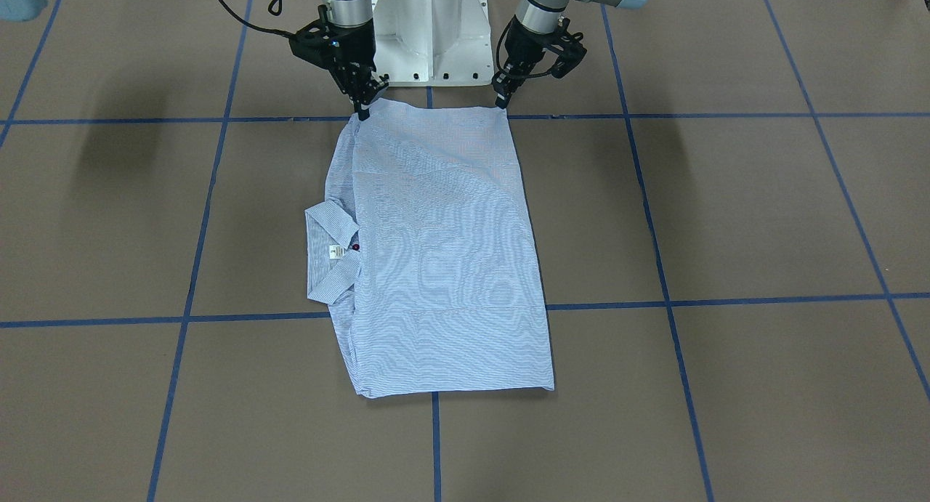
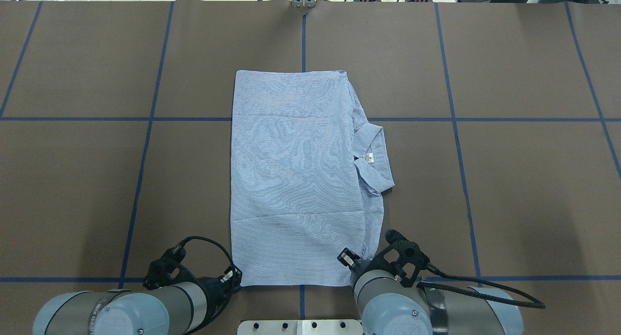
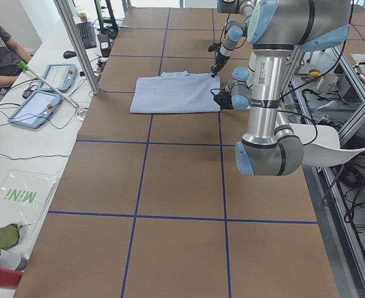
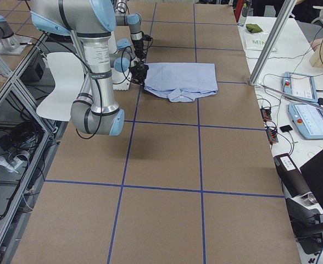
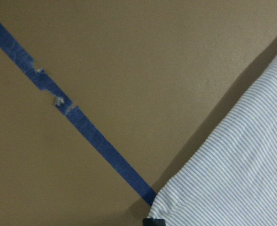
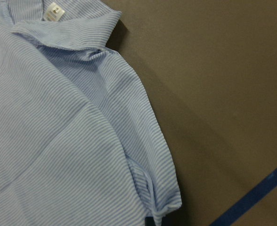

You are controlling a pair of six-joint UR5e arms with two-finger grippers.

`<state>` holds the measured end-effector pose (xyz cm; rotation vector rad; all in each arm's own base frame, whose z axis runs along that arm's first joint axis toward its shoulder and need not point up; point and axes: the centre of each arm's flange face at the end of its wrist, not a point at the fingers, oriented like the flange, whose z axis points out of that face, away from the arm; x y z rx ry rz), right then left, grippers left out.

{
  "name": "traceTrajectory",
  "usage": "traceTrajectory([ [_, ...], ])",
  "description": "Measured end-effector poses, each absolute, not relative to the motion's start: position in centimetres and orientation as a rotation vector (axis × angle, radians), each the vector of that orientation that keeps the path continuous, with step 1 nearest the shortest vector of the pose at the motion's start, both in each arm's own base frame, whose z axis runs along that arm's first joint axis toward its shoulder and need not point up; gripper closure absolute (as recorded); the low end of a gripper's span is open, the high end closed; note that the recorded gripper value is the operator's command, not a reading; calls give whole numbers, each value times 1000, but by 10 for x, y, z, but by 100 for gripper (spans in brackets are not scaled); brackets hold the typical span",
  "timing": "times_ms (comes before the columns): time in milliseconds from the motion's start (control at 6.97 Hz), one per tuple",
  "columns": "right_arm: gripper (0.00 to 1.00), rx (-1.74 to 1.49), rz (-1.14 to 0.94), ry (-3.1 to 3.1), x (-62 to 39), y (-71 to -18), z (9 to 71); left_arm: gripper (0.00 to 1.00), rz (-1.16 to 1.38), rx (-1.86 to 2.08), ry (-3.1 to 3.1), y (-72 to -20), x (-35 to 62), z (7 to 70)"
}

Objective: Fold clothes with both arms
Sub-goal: 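Grasp the near edge with both grippers and lift it toward the collar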

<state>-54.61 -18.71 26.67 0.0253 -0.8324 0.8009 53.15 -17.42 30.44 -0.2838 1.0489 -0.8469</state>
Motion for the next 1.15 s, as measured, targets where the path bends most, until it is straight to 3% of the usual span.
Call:
traceTrajectory([
  [574, 100, -2, 811, -914, -507, -189, 231, 100, -853, -288, 1101, -184, 491, 258],
  [1149, 100, 3, 900, -1002, -436, -232, 190, 100, -888, -225, 1188, -257, 420, 195],
])
